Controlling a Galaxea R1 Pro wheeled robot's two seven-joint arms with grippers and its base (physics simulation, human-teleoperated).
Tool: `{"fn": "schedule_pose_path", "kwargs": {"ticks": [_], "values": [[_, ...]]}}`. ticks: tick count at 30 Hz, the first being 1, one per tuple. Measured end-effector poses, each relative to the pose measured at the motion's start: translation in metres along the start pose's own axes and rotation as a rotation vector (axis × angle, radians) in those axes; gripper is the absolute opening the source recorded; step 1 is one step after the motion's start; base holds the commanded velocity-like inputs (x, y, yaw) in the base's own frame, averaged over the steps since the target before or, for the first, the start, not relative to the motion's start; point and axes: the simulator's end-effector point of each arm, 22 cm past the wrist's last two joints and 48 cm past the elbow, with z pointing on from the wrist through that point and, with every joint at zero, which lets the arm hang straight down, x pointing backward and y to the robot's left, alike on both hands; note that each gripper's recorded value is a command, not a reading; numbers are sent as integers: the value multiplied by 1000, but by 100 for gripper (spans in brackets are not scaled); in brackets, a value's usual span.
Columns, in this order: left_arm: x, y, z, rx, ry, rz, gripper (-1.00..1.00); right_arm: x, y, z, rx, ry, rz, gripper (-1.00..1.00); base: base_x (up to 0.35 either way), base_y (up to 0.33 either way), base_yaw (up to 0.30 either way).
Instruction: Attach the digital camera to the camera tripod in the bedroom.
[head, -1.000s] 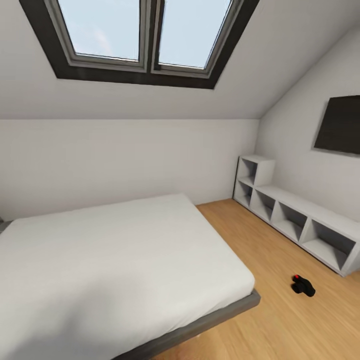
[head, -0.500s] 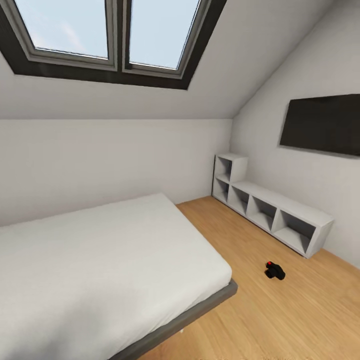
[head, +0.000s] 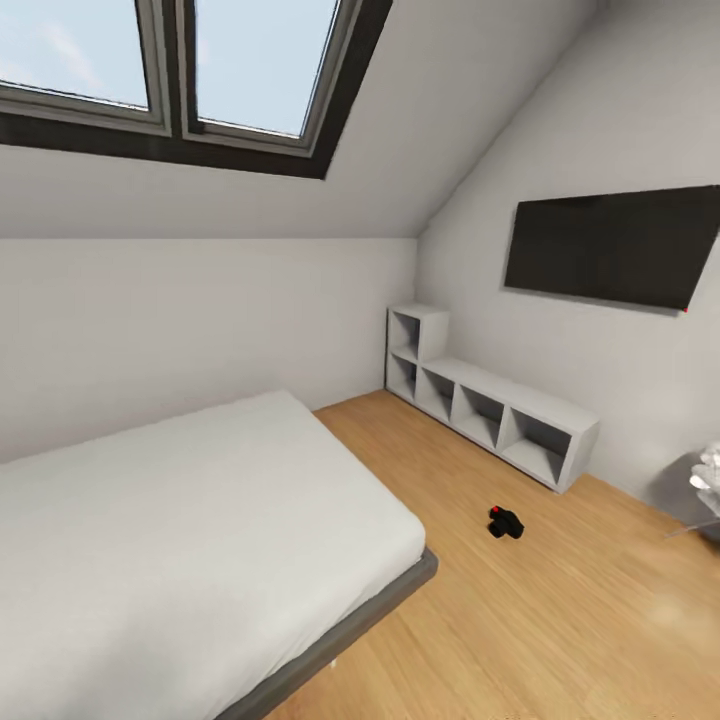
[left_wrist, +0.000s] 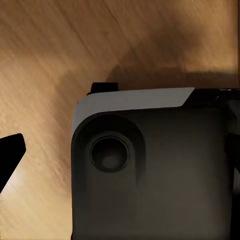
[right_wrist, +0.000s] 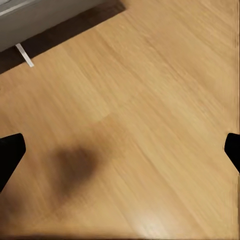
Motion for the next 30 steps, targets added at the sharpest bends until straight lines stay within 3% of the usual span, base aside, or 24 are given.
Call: {"fn": "schedule_pose_path", "kwargs": {"ticks": [30], "values": [[0,-1,0,1,0,1,100,0,0,0,0,0,0,100,0,0,-280]]}}
